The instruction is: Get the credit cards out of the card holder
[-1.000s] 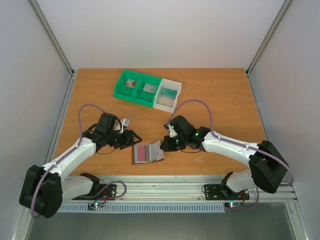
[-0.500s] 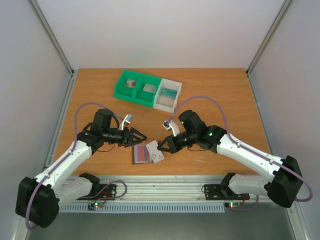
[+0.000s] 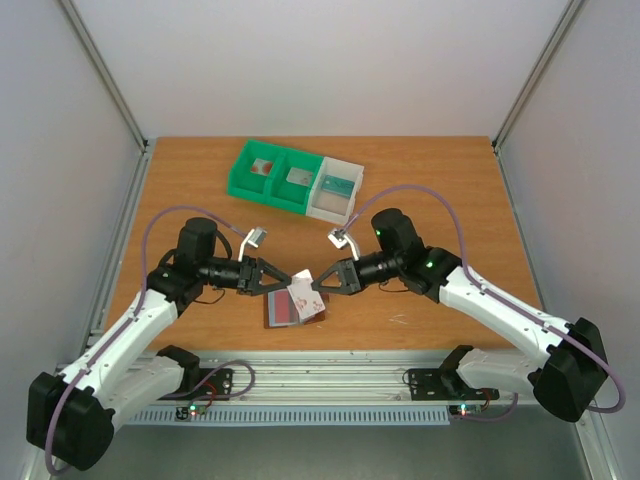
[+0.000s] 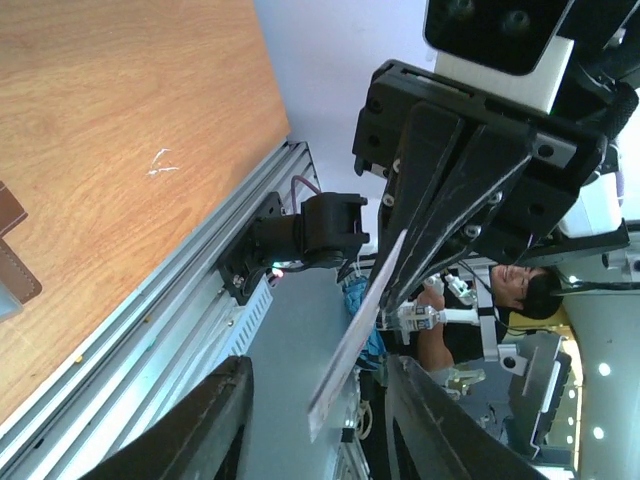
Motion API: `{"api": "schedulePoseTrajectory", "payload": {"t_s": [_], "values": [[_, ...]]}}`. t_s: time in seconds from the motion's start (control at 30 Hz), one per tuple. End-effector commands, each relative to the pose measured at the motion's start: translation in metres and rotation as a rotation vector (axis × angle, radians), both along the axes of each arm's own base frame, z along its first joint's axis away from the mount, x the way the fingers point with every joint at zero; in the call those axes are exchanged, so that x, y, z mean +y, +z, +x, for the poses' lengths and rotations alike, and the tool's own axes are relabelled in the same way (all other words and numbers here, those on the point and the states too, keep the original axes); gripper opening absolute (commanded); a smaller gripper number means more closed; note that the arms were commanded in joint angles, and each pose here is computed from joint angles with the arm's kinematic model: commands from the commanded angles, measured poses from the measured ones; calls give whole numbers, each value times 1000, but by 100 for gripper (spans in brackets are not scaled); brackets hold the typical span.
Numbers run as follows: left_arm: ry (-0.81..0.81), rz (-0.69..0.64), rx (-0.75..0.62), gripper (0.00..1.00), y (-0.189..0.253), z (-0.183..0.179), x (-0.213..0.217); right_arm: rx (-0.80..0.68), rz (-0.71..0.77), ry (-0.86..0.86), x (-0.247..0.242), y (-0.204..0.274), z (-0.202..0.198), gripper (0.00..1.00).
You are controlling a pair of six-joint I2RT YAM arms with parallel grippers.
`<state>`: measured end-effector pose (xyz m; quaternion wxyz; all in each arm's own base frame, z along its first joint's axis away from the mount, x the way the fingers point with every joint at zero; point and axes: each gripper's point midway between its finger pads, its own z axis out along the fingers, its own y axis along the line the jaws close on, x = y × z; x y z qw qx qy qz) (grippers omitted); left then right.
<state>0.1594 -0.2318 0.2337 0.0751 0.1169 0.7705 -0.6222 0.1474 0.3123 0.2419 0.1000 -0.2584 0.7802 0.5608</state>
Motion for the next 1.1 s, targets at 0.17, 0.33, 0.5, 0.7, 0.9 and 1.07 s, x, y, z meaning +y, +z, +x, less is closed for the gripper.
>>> {"api": "schedulePoseTrajectory", "payload": {"t_s": [0.17, 0.33, 0.5, 0.7, 0.9, 1.07], "values": [[-46, -44, -68, 7, 18, -6, -1, 27, 93, 39, -1, 18, -5, 1], [-46, -46, -75, 0, 19, -6, -1, 29, 93, 38, -1, 18, -5, 1], [-26, -42, -90, 0, 22, -5, 0, 32, 73, -4, -3, 15, 2, 6], [139, 85, -144, 0, 10, 19, 9, 24, 32, -118, -13, 6, 15, 41], [357, 219, -191, 0, -1, 56, 26, 24, 20, -212, -20, 0, 24, 82], [518, 327, -250, 0, -6, 96, 41, 19, -5, -259, -25, -3, 28, 98]]}}
